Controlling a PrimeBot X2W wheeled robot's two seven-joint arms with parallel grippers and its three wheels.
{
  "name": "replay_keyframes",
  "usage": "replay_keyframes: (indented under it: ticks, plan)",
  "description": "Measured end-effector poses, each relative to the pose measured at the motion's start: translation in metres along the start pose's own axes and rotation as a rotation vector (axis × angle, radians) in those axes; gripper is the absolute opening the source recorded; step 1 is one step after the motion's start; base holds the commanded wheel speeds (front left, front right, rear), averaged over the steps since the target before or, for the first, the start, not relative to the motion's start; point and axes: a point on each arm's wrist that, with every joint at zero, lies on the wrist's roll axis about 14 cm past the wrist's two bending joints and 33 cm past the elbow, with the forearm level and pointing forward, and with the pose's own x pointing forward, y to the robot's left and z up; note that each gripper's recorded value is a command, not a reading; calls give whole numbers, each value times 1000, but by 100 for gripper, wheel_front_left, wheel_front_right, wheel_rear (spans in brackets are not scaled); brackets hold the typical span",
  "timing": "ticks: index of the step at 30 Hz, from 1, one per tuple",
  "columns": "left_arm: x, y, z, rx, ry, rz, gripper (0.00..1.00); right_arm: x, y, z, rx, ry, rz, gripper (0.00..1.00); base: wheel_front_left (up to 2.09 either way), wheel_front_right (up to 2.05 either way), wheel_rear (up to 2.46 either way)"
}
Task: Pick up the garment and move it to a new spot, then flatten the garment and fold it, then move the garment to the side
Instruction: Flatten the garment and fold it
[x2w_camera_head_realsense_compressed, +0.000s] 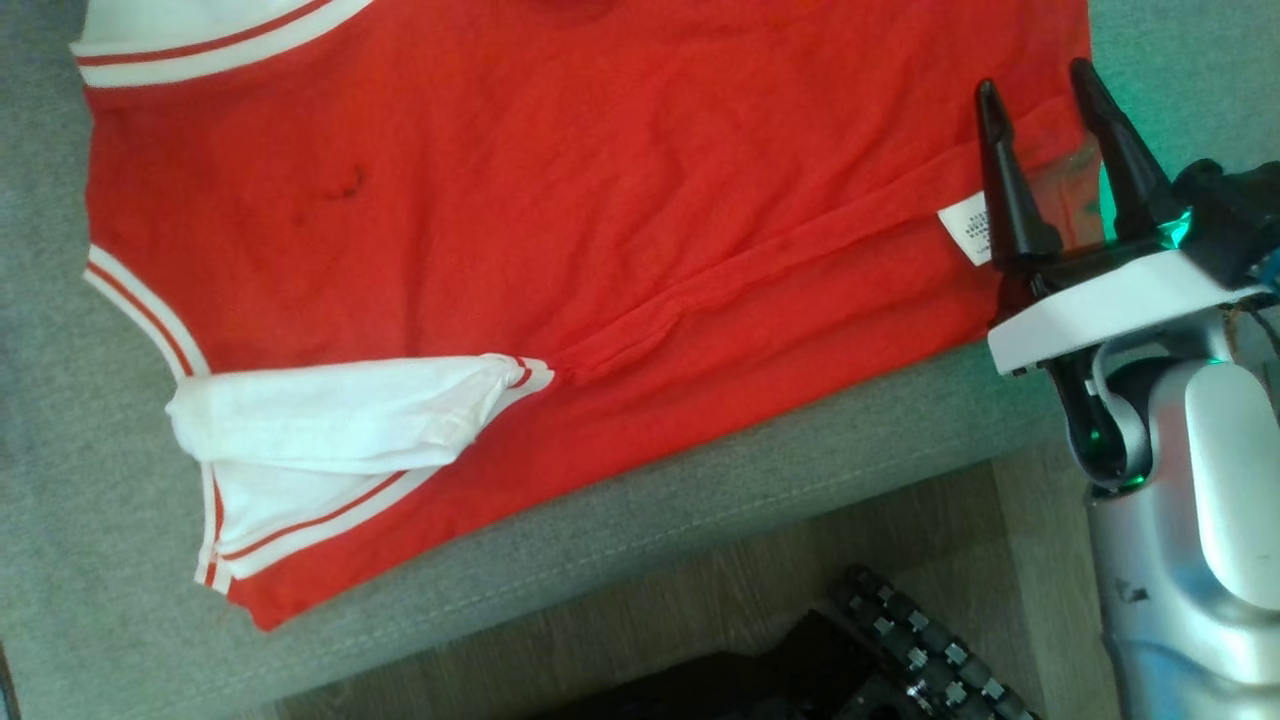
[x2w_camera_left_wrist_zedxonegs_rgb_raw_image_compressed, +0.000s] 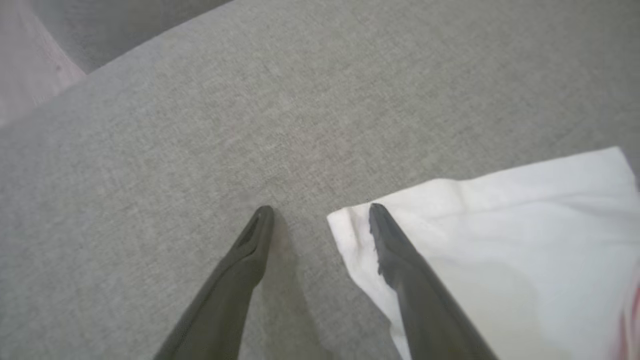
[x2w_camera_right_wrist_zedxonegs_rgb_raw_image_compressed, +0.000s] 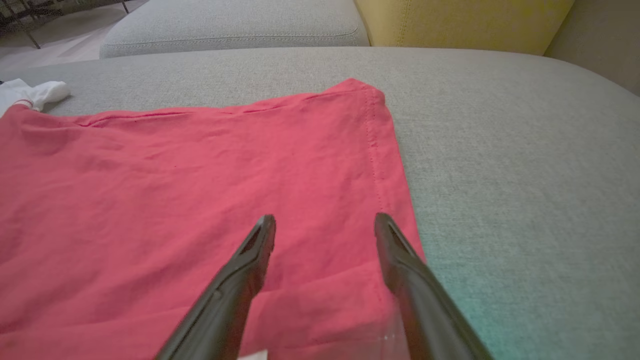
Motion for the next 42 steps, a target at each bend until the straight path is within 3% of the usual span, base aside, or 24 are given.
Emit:
replay_keyframes:
  ticks: [4, 5, 6, 8, 9, 17, 23, 30, 35, 39, 40, 41, 42]
  plan:
    - [-5, -11, -4, 4, 28, -40, 100, 0, 0, 2, 4, -6, 0, 100, 0, 0, 0]
    - [-6, -12, -4, 9, 32, -43, 88, 1, 1, 2, 4, -6, 1, 100, 0, 0, 0]
    - [-7, -11, -5, 14, 38, -43, 58, 1, 1, 2, 5, -6, 1, 100, 0, 0, 0]
    - [-8, -10, -6, 21, 38, -41, 27, 1, 1, 2, 4, -5, 1, 100, 0, 0, 0]
    - [-7, -10, -7, 25, 35, -42, 0, 0, 1, 1, 3, -3, 3, 100, 0, 0, 0]
    - [-4, -12, 1, 51, -57, -40, 0, 17, 5, 9, 15, 1, 16, 100, 0, 0, 0]
    - [-8, -14, 11, 64, -109, -38, 0, 45, -17, 15, -4, 115, -42, 100, 0, 0, 0]
    - [-8, -16, 7, 81, -102, -41, 0, 84, -10, 34, -37, 222, -30, 100, 0, 0, 0]
    - [-10, -17, 3, 89, -88, -46, 0, 97, 0, 25, -20, 364, -4, 100, 0, 0, 0]
    - [-12, -15, 1, 88, -85, -45, 0, 105, 8, 30, -13, 389, 15, 100, 0, 0, 0]
    - [-12, -15, 1, 89, -83, -43, 0, 107, 9, 32, -13, 391, 17, 93, 0, 0, 0]
    - [-13, -14, 1, 94, -81, -42, 0, 108, 9, 33, -15, 396, 16, 77, 0, 0, 0]
    - [-13, -14, 1, 98, -79, -41, 0, 109, 9, 32, -18, 404, 16, 55, 0, 0, 0]
